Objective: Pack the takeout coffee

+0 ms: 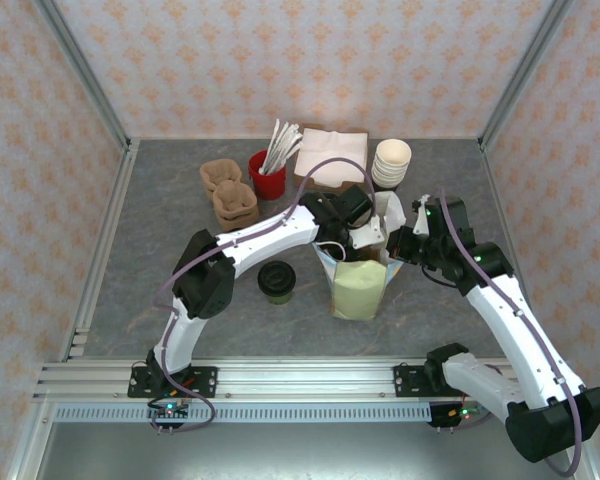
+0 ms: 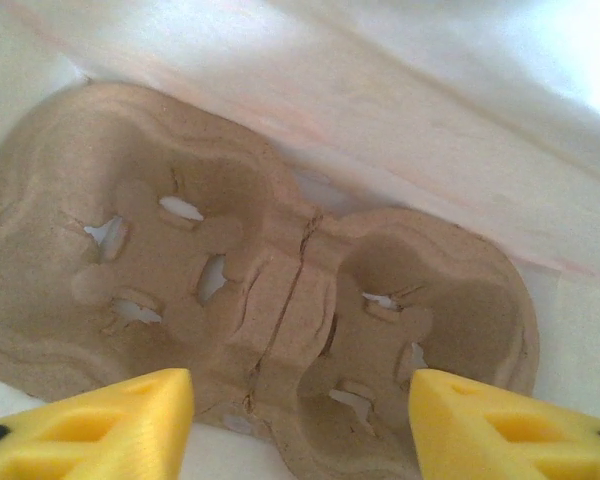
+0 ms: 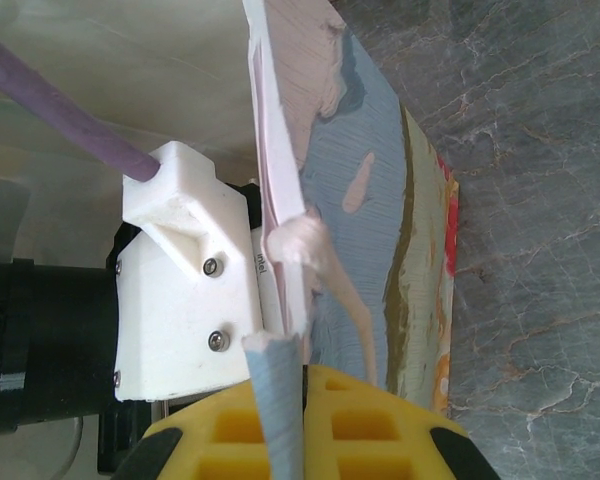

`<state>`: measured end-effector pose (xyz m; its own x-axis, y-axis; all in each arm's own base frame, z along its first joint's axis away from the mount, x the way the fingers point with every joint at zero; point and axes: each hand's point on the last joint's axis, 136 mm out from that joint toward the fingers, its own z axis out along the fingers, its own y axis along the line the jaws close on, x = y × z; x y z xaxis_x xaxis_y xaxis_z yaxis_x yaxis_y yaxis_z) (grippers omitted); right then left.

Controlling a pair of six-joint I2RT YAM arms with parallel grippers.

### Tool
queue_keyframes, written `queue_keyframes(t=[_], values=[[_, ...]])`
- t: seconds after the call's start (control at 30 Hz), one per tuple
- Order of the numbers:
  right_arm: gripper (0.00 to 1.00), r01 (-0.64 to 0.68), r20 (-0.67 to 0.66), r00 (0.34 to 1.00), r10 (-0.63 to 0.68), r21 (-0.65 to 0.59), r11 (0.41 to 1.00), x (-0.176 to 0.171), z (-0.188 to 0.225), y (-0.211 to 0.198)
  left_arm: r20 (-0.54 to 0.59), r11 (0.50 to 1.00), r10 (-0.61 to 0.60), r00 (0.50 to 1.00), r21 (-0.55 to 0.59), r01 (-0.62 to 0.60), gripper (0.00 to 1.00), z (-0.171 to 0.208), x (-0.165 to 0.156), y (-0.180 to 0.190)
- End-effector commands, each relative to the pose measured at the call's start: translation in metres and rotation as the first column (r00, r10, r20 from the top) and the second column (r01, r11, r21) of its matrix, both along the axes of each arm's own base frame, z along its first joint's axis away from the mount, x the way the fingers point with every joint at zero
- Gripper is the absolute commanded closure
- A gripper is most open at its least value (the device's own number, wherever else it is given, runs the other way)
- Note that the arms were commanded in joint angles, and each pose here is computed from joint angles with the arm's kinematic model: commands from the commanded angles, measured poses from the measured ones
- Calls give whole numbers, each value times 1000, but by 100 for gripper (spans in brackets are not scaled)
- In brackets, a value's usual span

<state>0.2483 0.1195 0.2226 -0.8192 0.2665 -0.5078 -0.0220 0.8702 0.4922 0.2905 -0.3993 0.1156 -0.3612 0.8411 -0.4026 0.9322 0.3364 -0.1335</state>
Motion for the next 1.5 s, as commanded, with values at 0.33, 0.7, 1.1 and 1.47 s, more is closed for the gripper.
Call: queue_keyframes(t=[0.33, 0.7, 1.1, 1.47], values=[[100, -25, 0, 1000, 25, -6, 1000, -9, 13, 1, 68, 985, -2, 998, -171, 14, 14, 94, -12, -10], [100, -19, 11, 1000, 19, -2, 1000, -9, 24, 1, 143, 975, 44, 989, -223, -11, 13, 154, -18, 10], [100, -33, 49, 998, 31, 35, 999, -4, 37, 7, 51, 886, 160, 986, -448, -121, 14, 212, -23, -2], [100, -40, 101, 994, 33, 71, 997, 3, 42, 13, 91, 754, 373, 923, -609, -245, 16, 298, -19, 31]])
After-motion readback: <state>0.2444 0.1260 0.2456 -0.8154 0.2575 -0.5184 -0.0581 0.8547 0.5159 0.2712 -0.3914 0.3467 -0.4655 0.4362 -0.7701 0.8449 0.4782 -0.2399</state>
